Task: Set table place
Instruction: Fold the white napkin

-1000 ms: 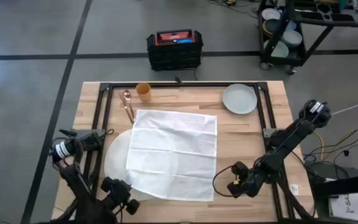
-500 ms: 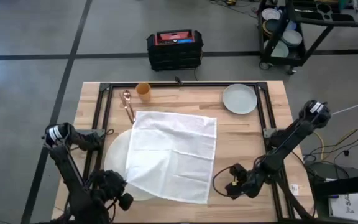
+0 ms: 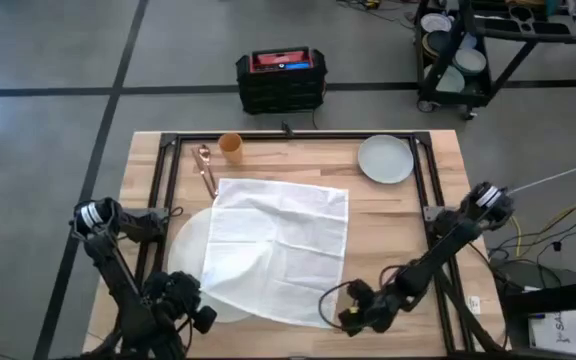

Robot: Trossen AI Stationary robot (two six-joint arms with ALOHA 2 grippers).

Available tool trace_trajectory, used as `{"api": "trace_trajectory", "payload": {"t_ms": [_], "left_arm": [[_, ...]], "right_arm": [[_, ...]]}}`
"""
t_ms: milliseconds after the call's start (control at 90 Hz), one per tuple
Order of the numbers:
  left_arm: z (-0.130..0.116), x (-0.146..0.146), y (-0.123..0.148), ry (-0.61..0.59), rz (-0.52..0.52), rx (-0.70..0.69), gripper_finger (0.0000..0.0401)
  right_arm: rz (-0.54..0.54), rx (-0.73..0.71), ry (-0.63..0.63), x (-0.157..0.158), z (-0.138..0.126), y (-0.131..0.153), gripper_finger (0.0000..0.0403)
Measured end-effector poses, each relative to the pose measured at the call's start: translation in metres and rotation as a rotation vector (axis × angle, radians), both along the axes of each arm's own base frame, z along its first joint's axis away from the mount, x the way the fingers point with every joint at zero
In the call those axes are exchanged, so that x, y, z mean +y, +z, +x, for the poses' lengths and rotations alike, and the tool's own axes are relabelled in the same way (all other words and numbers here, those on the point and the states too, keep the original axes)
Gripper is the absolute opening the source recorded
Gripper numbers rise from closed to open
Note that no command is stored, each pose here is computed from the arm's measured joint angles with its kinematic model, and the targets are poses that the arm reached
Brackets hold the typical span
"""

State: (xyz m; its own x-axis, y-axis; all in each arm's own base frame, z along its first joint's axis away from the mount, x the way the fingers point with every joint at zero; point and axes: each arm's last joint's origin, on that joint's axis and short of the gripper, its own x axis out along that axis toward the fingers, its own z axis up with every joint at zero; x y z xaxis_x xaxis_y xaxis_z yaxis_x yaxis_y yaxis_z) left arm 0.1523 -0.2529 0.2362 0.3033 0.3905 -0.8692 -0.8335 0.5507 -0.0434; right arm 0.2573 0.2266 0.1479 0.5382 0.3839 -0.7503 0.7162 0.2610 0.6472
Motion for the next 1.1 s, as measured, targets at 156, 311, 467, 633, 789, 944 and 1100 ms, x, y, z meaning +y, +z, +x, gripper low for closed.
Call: {"api": "trace_trajectory", "payload": {"t_ms": [156, 311, 467, 633, 789, 944, 1100], "left_arm": [[0.0, 0.0, 0.0, -0.01, 0.003, 0.016, 0.0], [0.0, 0.001, 0.0, -0.028, 0.008, 0.023, 0.0], [0.001, 0.0, 0.0, -0.065, 0.024, 0.024, 0.0], [0.001, 0.001, 0.001, -0.071, 0.039, -0.002, 0.0], [0.001, 0.001, 0.001, -0.07, 0.038, -0.002, 0.0], [0.001, 0.001, 0.001, -0.057, 0.027, 0.005, 0.0], [0.001, 0.0, 0.001, -0.041, 0.018, 0.0, 0.0]], "right_arm": [[0.01, -0.001, -0.054, 0.004, 0.032, 0.0, 0.0155], [-0.027, -0.007, -0.031, 0.009, 0.059, 0.022, 0.015], [-0.21, 0.096, 0.094, 0.007, 0.062, 0.051, 0.0171], [-0.431, 0.109, 0.366, 0.007, 0.062, 0.097, 0.0194], [-0.484, 0.186, 0.631, 0.017, 0.075, 0.088, 0.0197], [-0.468, 0.178, 0.768, 0.035, 0.097, 0.071, 0.0197], [-0.502, 0.24, 0.838, 0.046, 0.113, 0.048, 0.0197]]}}
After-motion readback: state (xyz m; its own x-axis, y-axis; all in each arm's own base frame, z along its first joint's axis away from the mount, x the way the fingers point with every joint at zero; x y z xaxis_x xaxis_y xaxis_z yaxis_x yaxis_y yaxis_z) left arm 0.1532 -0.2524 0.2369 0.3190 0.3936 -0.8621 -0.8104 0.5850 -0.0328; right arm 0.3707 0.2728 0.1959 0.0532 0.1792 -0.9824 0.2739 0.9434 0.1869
